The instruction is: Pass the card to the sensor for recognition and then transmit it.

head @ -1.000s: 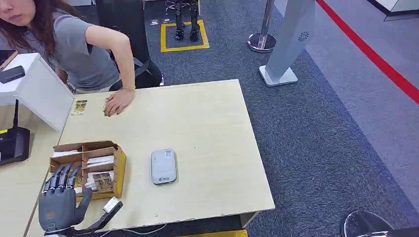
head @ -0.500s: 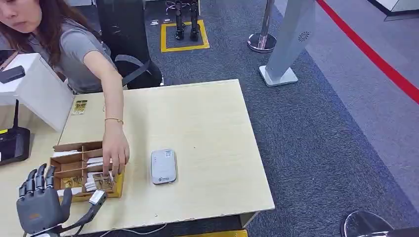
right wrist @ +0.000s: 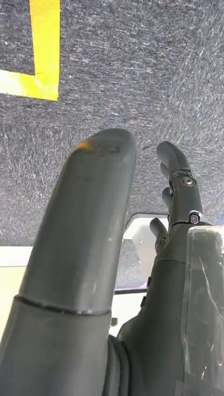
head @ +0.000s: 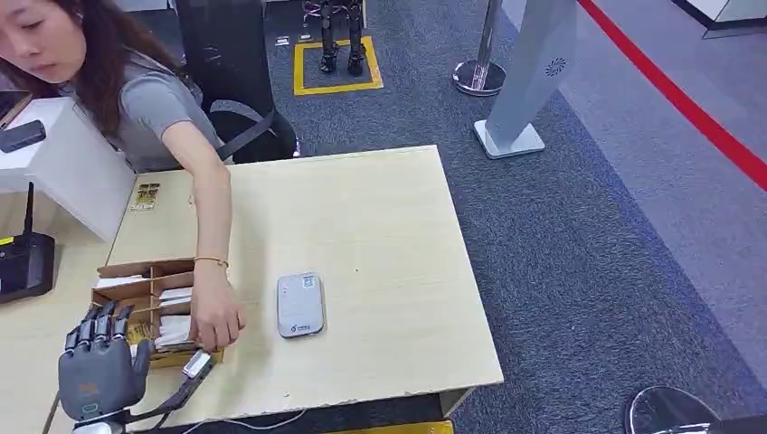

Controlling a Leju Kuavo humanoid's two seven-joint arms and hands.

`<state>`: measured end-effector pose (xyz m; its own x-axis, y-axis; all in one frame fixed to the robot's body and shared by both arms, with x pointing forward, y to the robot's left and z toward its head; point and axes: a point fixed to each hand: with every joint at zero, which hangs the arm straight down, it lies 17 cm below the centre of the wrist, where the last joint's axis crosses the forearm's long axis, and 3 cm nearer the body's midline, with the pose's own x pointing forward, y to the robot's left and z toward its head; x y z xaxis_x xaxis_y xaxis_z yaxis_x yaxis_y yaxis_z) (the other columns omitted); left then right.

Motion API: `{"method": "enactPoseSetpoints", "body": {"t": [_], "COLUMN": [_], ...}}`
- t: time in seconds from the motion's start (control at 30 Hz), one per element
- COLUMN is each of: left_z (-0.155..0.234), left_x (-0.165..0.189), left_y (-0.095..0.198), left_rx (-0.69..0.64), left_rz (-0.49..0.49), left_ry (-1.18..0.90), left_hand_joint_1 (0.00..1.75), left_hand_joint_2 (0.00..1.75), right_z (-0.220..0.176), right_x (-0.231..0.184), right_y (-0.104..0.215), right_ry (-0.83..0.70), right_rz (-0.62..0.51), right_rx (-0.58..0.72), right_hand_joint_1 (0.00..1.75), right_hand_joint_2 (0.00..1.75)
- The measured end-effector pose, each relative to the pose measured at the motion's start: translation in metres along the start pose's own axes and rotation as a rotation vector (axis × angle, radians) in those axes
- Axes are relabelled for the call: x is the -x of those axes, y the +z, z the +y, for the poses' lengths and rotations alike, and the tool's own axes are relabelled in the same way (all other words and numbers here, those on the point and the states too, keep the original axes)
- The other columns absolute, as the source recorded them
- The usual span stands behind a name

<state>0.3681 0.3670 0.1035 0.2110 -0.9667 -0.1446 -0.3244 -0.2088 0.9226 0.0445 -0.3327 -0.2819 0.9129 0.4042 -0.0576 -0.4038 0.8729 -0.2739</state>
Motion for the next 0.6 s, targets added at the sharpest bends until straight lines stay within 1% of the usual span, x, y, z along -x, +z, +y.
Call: {"method": "enactPoseSetpoints", "body": {"t": [0.07, 0.1, 0.2, 0.23, 0.3, 0.47, 0.6], "left_z": [-0.001, -0.002, -0.004, -0.004, -0.006, -0.012, -0.014], "left_x": [-0.003, -0.005, -0.013, -0.015, -0.019, -0.022, -0.01], "left_y": [0.001, 0.002, 0.004, 0.005, 0.008, 0.018, 0.028], "left_rx": [0.004, 0.008, 0.02, 0.023, 0.035, 0.063, 0.087], "left_rz": [-0.008, -0.018, -0.051, -0.057, -0.065, -0.05, -0.01], "left_ry": [0.0, -0.001, 0.0, 0.0, 0.003, 0.003, -0.026], "left_hand_joint_1": [0.56, 0.59, 0.58, 0.61, 0.58, 0.58, 0.61], "left_hand_joint_2": [1.75, 1.75, 1.75, 1.75, 1.75, 1.75, 1.75], "right_z": [0.0, 0.0, 0.0, 0.0, 0.0, -0.001, -0.001], "right_x": [0.0, 0.0, 0.0, -0.001, -0.001, 0.0, 0.002], "right_y": [0.0, 0.0, 0.0, 0.0, 0.0, 0.0, 0.0], "right_ry": [0.0, -0.001, -0.002, -0.004, -0.012, -0.03, -0.041], "right_rz": [0.0, 0.0, -0.002, -0.003, -0.003, 0.001, 0.01], "right_rx": [0.0, 0.0, 0.0, 0.0, 0.002, 0.005, 0.004], "right_hand_joint_1": [0.0, 0.0, 0.0, 0.0, 0.0, 0.0, 0.0], "right_hand_joint_2": [0.0, 0.0, 0.0, 0.0, 0.0, 0.0, 0.0]}}
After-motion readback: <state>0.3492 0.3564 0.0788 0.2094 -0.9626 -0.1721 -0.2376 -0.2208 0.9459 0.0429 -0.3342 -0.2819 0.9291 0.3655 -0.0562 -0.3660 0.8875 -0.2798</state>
